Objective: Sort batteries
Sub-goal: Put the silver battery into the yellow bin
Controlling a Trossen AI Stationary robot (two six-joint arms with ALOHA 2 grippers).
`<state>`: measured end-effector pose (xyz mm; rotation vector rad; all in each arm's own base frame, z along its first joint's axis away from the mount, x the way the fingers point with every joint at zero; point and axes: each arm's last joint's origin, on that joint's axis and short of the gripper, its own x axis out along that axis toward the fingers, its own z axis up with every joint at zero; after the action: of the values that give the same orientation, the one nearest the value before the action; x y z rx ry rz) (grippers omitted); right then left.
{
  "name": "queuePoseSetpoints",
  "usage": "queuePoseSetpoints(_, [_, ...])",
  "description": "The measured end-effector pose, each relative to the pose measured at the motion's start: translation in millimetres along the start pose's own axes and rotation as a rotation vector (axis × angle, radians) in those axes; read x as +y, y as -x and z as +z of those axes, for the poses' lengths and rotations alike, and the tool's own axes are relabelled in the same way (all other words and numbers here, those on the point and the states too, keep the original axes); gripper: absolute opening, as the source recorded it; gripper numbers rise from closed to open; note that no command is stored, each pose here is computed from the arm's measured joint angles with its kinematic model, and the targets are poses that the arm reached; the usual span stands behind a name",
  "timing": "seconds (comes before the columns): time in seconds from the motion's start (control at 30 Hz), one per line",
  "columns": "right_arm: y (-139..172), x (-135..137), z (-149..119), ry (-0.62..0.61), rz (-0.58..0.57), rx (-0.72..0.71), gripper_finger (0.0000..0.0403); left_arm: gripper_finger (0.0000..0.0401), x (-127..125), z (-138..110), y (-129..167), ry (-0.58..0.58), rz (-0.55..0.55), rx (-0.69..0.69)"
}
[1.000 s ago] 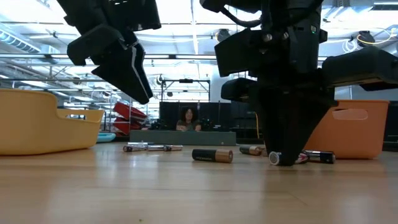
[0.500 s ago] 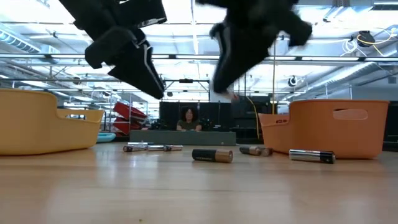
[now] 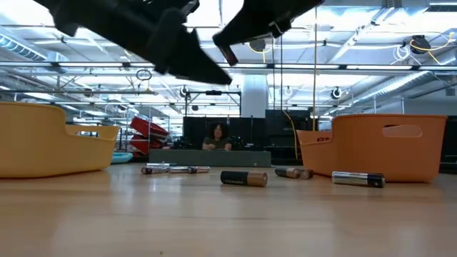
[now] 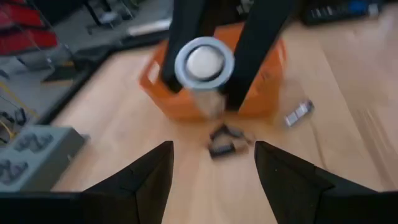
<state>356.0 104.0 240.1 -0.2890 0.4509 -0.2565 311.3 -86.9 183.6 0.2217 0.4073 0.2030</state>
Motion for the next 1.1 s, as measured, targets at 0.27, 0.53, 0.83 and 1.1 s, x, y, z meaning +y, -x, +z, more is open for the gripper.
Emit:
queuePoseSetpoints(0.27, [1,-18,-11,-0.101,-0.023,-0.184,0.0021,0.0234,17,9,-5,0.053,0.05,-0.144])
queuePoseSetpoints(0.53, [3,-15,-13,-0.105,-0.034,-0.198,0.0021,0.0152,25,15,-7,0.05,0.04,-0.233])
queuePoseSetpoints(0.83, [4,-14,-13,-0.155,-0.068,-0.188,0.0081,0.0053,26,15,-7,0.026,0.023,-0.224])
queuePoseSetpoints(1.1, [5,-13,-13,-0.181,-0.06,-0.191,0.0156,0.0053,28,19,-1,0.062,-0.023,-0.217])
